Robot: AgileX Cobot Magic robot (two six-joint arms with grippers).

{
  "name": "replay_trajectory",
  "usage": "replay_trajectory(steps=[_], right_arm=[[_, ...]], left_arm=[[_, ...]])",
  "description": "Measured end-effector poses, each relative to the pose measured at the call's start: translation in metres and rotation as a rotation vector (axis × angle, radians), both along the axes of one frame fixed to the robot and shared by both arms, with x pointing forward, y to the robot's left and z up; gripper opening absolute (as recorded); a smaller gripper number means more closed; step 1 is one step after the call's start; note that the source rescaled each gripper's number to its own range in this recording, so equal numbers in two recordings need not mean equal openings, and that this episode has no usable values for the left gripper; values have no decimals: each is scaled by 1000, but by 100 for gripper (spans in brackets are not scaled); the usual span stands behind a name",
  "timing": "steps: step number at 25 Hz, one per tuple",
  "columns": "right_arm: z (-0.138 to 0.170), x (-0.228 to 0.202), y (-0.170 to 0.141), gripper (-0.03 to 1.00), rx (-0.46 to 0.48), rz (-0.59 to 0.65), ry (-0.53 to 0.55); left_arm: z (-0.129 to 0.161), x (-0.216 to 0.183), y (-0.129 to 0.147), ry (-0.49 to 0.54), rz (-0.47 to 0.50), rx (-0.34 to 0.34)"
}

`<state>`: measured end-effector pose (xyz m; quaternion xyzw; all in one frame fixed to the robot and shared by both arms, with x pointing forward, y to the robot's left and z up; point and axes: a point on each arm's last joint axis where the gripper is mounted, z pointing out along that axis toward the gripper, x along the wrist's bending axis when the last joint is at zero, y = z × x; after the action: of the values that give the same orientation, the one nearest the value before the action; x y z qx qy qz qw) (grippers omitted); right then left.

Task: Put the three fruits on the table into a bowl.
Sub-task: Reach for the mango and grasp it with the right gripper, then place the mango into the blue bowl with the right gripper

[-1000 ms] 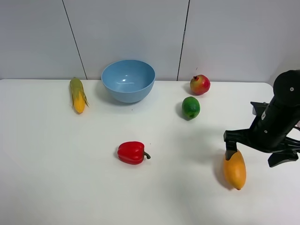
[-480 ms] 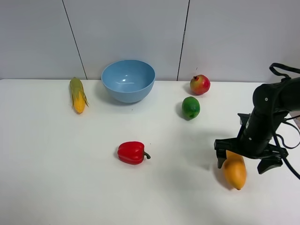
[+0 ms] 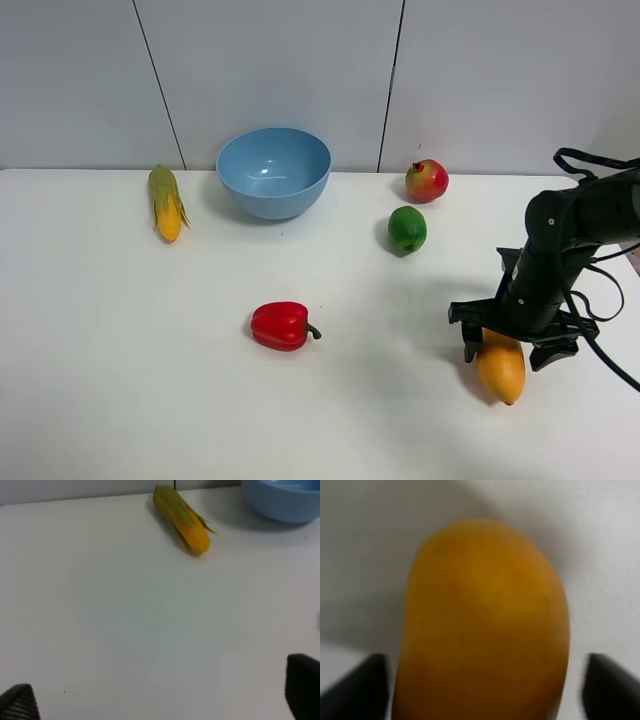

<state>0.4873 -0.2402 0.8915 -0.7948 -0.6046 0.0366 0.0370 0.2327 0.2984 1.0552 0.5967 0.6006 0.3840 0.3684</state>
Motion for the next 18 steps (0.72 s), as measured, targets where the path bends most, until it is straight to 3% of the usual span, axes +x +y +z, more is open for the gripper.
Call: replay_trajectory(steps=[1,2,8,12,15,18], right_arm=[[0,0,0,0,0,0,-2],[0,0,0,4,1,-1,-4],[1,0,0,3,5,5,-1],[29,3,13,3,67,75,-30],[74,11,30,3,150,179,-166],[124,21,51,3,198,382,-373]], left_arm=[[0,0,0,0,0,0],[0,0,0,0,0,0],[0,0,0,0,0,0],[0,0,0,0,0,0],[0,0,0,0,0,0],[0,0,0,0,0,0]])
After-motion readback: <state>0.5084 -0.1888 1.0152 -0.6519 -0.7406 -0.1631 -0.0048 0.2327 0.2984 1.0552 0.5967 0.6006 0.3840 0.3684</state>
